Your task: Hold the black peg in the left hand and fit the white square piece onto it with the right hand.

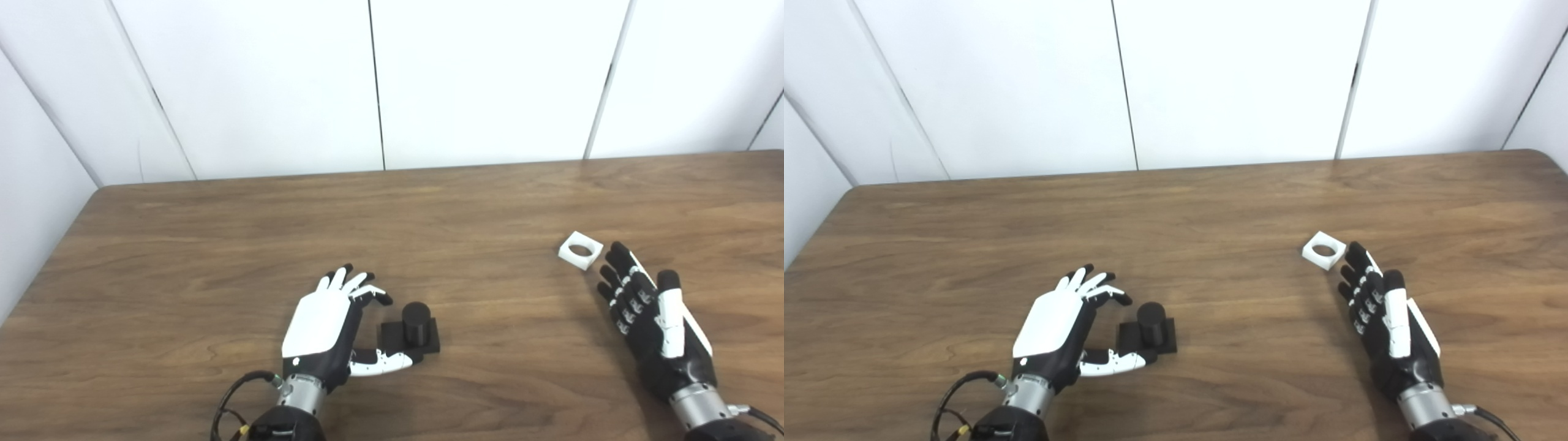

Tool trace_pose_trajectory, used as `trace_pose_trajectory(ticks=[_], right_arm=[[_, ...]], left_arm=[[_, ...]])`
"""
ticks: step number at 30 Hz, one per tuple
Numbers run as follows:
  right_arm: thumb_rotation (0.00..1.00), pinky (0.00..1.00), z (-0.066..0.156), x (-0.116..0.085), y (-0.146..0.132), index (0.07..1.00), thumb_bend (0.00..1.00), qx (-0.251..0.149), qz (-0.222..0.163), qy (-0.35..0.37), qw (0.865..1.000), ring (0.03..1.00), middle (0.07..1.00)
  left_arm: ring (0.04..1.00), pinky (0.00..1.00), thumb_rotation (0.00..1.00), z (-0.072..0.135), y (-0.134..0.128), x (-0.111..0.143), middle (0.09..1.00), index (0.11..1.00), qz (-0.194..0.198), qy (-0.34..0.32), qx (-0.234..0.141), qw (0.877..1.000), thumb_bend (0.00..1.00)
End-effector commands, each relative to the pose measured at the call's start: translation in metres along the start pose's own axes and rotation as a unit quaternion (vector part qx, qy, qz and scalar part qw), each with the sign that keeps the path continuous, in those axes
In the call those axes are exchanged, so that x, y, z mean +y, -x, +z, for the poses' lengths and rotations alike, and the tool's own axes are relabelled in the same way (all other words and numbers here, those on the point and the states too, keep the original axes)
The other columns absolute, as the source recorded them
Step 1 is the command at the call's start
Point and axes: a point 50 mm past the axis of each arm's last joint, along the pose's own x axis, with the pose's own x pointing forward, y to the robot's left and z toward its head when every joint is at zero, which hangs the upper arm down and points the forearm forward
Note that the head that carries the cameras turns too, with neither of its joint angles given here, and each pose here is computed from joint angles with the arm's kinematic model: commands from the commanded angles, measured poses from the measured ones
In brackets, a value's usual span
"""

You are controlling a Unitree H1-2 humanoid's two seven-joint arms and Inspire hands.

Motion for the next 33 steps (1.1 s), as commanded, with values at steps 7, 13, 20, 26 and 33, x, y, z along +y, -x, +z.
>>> trace_pose_trajectory(ticks=[7, 13, 20, 26, 33], right_arm=[[1.00, 1.00, 0.005, 0.002, -0.002, 0.982, 0.74, -0.006, 0.013, 0.005, 1.000, 1.000, 1.000], [1.00, 1.00, 0.006, 0.001, -0.002, 0.981, 0.75, -0.005, 0.010, 0.009, 1.000, 1.000, 1.000], [1.00, 1.00, 0.008, -0.001, -0.003, 0.980, 0.75, -0.007, 0.007, 0.017, 1.000, 1.000, 1.000], [1.00, 1.00, 0.011, -0.002, -0.004, 0.981, 0.75, -0.008, 0.006, 0.018, 1.000, 1.000, 1.000], [1.00, 1.00, 0.012, -0.004, -0.004, 0.981, 0.76, -0.008, 0.006, 0.019, 1.000, 1.000, 0.997]], left_arm=[[1.000, 1.00, 0.55, 0.011, -0.010, 0.006, 0.946, 0.680, 0.004, -0.016, -0.018, 1.000, 1.00], [1.000, 1.00, 0.56, 0.009, -0.013, -0.004, 0.938, 0.678, -0.003, -0.023, -0.013, 1.000, 0.99], [1.000, 1.00, 0.48, 0.001, -0.017, -0.014, 0.933, 0.671, 0.002, -0.021, -0.010, 1.000, 0.93], [0.998, 1.00, 0.36, -0.003, -0.017, -0.019, 0.920, 0.651, 0.010, -0.014, -0.010, 1.000, 0.86], [0.987, 1.00, 0.21, -0.006, -0.016, -0.021, 0.894, 0.599, 0.016, -0.008, -0.010, 1.000, 0.78]])
